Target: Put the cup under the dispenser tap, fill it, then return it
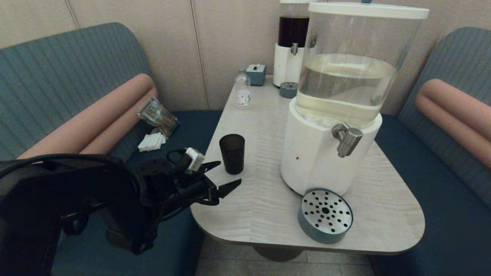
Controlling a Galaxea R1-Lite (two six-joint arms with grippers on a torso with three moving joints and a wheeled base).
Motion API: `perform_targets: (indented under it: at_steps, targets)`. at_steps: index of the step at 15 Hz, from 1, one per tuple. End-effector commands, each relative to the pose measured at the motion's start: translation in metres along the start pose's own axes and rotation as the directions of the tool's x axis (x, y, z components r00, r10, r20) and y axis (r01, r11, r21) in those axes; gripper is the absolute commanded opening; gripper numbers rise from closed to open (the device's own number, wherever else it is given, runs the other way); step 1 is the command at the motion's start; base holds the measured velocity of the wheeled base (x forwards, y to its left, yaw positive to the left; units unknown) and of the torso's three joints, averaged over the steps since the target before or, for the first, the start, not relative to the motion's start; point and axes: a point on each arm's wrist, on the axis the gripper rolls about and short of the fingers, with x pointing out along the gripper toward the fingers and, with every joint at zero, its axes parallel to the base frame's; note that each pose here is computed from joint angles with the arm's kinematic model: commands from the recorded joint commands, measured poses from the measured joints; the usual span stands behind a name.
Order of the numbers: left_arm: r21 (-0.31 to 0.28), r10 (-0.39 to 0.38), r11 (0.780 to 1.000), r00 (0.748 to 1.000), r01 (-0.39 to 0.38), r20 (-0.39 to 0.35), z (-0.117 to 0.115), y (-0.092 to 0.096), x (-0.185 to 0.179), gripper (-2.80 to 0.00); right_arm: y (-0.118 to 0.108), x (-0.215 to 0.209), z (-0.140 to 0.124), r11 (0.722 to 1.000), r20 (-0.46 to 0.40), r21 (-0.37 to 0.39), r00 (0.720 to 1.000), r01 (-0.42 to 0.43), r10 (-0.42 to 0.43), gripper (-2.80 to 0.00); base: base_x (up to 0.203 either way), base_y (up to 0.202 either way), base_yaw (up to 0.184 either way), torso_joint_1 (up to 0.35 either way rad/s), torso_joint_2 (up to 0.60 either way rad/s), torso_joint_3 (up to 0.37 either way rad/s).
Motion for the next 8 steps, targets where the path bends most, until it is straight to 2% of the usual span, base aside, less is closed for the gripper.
perform_targets:
  at_steps: [1,6,7,8]
  targets:
    - [0.029,-0.014,1.000,0.999,0.013,0.034,0.031,-0.015,-0.026,0.00,0.000,0.001,-0.003,1.000,-0.010,0.000,1.000,-0.001,0.001,-2.80,0.000,0.000,0.000,0.000,0.00,0.000]
    - [0.093,-0.068,0.994,0.991,0.058,0.113,0.088,-0.056,-0.097,0.00,0.000,0.001,-0.003,1.000,-0.010,-0.001,1.000,0.000,0.000,-2.80,0.000,0.000,0.000,0.000,0.00,0.000]
    - [0.110,-0.071,0.992,0.988,0.056,0.140,0.099,-0.066,-0.115,-2.80,0.000,0.001,-0.003,1.000,-0.010,0.000,1.000,-0.001,0.001,-2.80,0.000,0.000,0.000,0.000,0.00,0.000]
    - [0.131,-0.072,0.990,0.982,0.049,0.176,0.110,-0.076,-0.133,-2.80,0.000,0.001,-0.003,1.000,-0.010,-0.001,1.000,-0.001,0.001,-2.80,0.000,0.000,0.000,0.000,0.00,0.000]
